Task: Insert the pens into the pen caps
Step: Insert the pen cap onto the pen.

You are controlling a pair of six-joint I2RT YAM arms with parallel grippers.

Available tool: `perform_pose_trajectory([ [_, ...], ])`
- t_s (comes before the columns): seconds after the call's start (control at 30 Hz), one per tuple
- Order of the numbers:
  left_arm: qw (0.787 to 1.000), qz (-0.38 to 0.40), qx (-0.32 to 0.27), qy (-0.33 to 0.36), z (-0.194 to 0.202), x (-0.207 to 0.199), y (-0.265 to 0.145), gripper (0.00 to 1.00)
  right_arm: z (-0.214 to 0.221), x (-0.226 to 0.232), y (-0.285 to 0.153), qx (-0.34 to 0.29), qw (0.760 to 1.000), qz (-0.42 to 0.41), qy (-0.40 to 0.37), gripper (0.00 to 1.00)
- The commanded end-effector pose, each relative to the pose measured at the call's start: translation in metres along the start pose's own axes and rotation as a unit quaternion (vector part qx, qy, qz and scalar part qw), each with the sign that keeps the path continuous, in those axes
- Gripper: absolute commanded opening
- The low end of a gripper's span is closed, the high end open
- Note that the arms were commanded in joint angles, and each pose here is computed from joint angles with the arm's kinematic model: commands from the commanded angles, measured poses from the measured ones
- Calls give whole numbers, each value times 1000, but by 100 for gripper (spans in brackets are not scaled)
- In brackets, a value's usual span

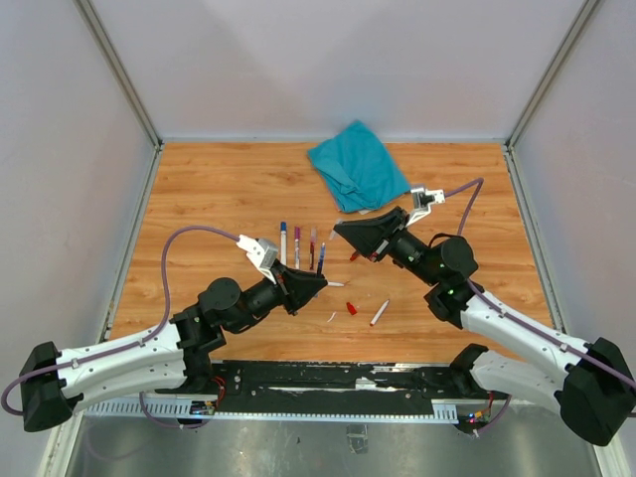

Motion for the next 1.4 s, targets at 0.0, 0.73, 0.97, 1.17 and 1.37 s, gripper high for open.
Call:
perform_pose_trajectory([
  [0.0, 1000, 15, -7, 7, -4, -5, 1, 0, -20, 26, 8, -28, 997, -75, -20, 1],
  [0.73, 1000, 14, -5, 7, -2, -4, 2, 1, -9, 27, 18, 29, 996, -77, -30, 1],
  [0.97, 1000, 13, -5, 6, -2, -4, 1, 0, -5, 27, 21, 46, 996, -78, -28, 0],
  [1.17, 1000, 11, -5, 7, -2, -3, 1, 0, -4, 26, 19, 46, 996, -70, -31, 1],
  [1.37, 1000, 11, -5, 6, -2, -4, 1, 0, -8, 24, 15, 25, 998, -49, -33, 1],
])
Point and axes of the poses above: each gripper's point midway between its finger pads, its own y axis out along the fingers, its own x axis along the line the jaws close on, z = x × y, the point moved 9 cm from there along -y, back along the fingers, and after that the axes turned 8 degrees about -y, right-handed, at the moved point
